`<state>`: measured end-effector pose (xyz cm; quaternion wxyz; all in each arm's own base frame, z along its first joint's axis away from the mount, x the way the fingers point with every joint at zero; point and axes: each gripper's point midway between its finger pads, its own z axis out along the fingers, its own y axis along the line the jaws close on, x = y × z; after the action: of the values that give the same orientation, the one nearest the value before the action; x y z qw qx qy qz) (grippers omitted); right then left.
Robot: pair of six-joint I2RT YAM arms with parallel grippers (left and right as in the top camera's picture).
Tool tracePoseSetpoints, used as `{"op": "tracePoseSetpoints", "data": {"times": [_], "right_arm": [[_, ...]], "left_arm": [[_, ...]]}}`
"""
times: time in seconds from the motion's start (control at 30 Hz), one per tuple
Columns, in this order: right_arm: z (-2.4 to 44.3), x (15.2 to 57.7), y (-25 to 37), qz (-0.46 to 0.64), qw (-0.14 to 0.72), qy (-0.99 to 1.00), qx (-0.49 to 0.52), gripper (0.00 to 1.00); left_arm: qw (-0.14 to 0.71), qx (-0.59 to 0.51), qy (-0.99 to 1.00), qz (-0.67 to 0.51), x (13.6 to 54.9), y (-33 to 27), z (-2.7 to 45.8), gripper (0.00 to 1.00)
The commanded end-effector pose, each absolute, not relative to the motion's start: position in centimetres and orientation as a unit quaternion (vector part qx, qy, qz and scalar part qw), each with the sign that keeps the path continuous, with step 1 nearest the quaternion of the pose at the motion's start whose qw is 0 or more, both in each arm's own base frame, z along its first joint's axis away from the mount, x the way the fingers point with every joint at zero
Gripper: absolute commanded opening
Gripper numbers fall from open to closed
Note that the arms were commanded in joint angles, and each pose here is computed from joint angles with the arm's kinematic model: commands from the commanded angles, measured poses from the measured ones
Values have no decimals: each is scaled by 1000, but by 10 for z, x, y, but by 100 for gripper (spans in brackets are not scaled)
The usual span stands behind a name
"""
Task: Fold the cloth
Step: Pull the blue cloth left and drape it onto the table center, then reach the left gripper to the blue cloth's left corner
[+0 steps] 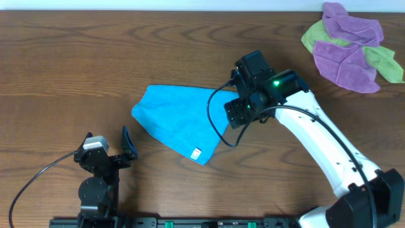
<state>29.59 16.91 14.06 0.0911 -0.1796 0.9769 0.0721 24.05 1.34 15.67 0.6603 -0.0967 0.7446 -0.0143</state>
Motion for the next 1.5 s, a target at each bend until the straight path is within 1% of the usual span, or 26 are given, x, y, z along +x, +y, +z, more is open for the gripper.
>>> {"op": "tracePoseSetpoints", "data": {"times": [0.0, 0.2, 0.3, 0.4, 0.5, 0.57, 0.7, 0.87, 0.97, 1.1, 1.13, 1.17, 1.2, 1.23, 1.27, 1.3, 1.47], "right_arm": [[141, 287, 172, 79, 81, 973, -200, 82], [141, 286, 170, 75, 77, 973, -205, 88], [141, 285, 170, 75, 76, 973, -204, 94], [141, 284, 169, 74, 74, 973, -204, 99], [140, 283, 168, 73, 70, 974, -203, 99], [140, 282, 165, 72, 67, 975, -199, 99], [140, 287, 151, 68, 63, 978, -187, 99], [140, 290, 134, 79, 56, 978, -182, 99], [143, 293, 137, 123, 56, 976, -173, 99], [148, 297, 142, 161, 65, 969, -175, 99], [148, 298, 143, 160, 68, 969, -176, 99], [148, 299, 143, 160, 68, 969, -176, 99], [149, 298, 142, 161, 69, 969, -175, 99], [149, 298, 140, 161, 69, 969, -173, 99], [150, 298, 141, 162, 70, 969, -173, 99], [151, 299, 141, 165, 72, 968, -174, 99], [152, 299, 148, 172, 79, 963, -190, 99]], "left_arm": [[646, -97, 758, -2, 241, 16, 138, 95], [646, -97, 758, -2, 241, 16, 138, 95], [646, -97, 757, -4, 241, 15, 139, 95], [639, -100, 760, -61, 241, 1, 137, 95], [625, -110, 759, -148, 241, -20, 136, 95], [616, -127, 754, -187, 240, -27, 138, 95], [609, -143, 751, -212, 240, -30, 138, 95], [569, -95, 751, -322, 230, -70, 143, 95], [545, -42, 750, -373, 219, -94, 147, 95], [535, -53, 741, -402, 217, -98, 153, 95], [527, -52, 741, -414, 215, -101, 153, 97], [527, -52, 741, -414, 215, -101, 153, 83], [527, -52, 741, -414, 215, -101, 153, 78], [526, -53, 741, -413, 215, -101, 153, 77], [527, -53, 741, -413, 215, -101, 153, 88], [527, -53, 741, -413, 215, -101, 153, 95], [513, -56, 736, -439, 211, -106, 157, 95]]}}
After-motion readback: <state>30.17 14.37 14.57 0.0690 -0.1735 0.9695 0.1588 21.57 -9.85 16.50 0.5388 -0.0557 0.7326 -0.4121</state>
